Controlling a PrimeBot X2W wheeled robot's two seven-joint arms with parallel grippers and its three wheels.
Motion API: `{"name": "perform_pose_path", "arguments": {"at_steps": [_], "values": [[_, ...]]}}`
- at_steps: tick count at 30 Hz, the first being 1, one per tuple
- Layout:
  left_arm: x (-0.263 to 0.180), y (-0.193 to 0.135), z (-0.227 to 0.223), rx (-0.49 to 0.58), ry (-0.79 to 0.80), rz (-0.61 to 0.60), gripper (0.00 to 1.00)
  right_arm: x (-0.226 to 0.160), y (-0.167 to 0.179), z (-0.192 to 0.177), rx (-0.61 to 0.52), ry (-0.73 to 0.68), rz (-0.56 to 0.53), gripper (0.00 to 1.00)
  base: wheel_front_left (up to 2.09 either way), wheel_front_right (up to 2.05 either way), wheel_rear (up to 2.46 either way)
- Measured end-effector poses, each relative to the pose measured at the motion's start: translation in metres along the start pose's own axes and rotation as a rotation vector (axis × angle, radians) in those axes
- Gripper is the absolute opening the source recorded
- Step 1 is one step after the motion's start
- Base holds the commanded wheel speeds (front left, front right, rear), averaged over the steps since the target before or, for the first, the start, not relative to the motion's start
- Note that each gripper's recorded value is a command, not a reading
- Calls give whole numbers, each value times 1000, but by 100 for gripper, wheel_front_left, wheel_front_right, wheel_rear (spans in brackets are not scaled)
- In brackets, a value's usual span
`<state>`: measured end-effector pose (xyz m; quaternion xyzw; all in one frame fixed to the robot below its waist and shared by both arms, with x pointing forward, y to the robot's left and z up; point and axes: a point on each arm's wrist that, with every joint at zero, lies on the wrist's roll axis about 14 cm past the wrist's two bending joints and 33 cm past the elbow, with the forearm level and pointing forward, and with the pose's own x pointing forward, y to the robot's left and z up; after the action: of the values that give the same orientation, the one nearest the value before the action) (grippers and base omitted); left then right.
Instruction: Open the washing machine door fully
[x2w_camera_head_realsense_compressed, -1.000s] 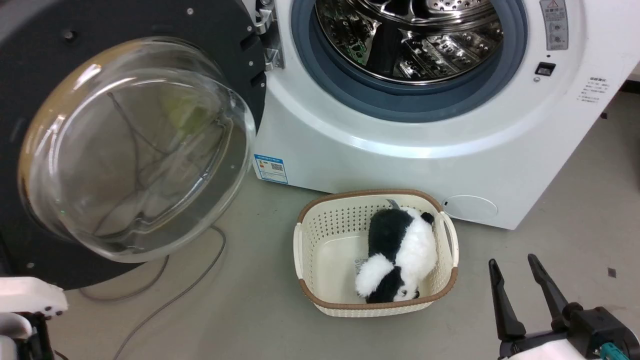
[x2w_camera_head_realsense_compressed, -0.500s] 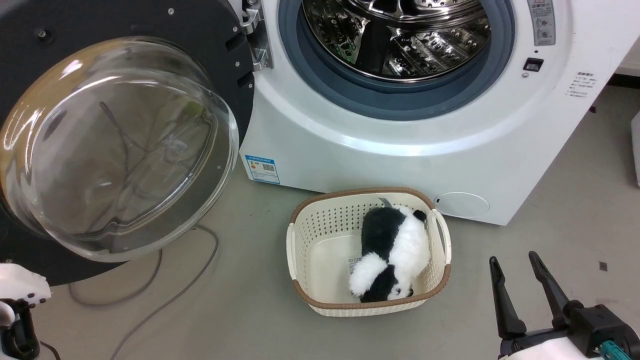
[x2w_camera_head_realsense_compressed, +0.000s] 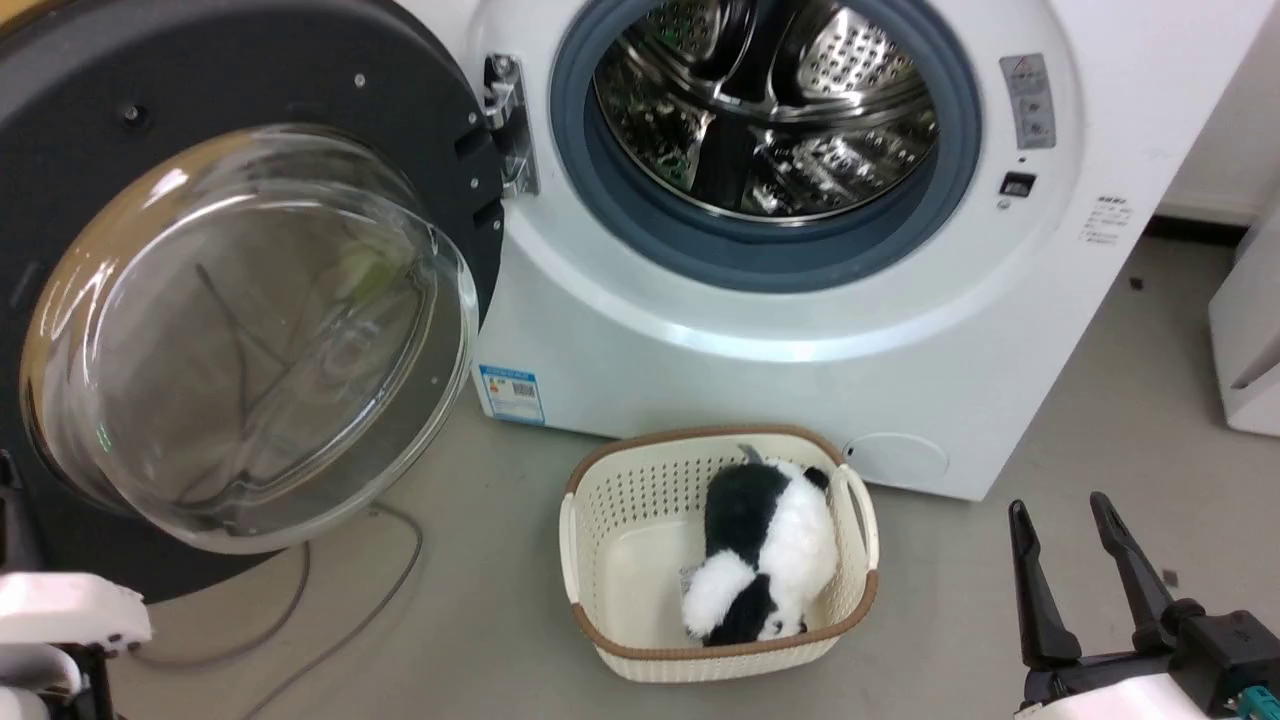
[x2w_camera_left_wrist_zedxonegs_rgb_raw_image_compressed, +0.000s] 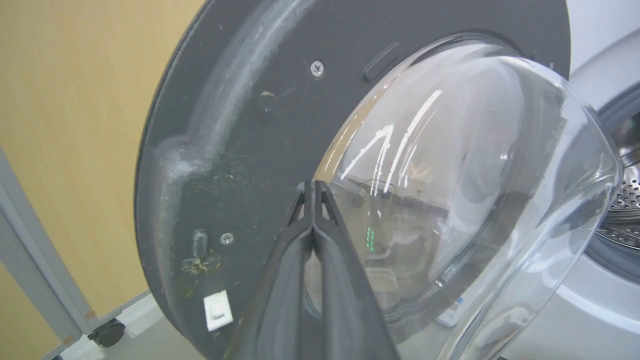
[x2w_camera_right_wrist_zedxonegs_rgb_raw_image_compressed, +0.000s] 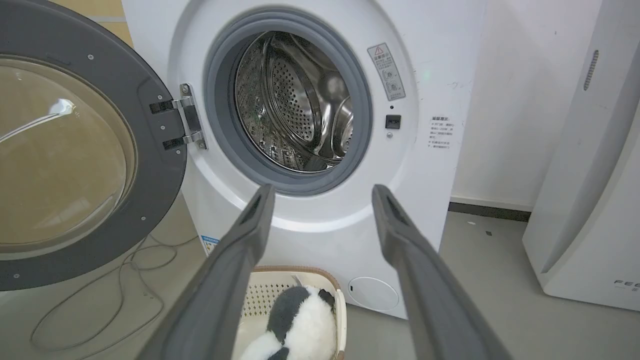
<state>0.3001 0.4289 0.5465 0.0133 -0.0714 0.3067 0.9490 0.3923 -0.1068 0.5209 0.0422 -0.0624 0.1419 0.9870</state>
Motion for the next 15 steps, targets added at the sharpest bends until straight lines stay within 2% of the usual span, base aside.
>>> {"name": "perform_pose_path", "arguments": {"at_steps": [6, 13, 14, 15], "values": [[-17, -28, 14, -17, -60, -87, 0, -9, -6, 18, -13, -47, -22, 100, 0, 0, 0], [-32, -86, 29, -76, -113, -236, 0, -19, -19, 34, -27, -89, -66, 100, 0, 0, 0], [-35, -95, 29, -83, -115, -256, 4, -22, -20, 34, -28, -90, -71, 100, 0, 0, 0], [-37, -102, 29, -94, -116, -269, 83, -24, -21, 34, -29, -89, -77, 100, 0, 0, 0]]}}
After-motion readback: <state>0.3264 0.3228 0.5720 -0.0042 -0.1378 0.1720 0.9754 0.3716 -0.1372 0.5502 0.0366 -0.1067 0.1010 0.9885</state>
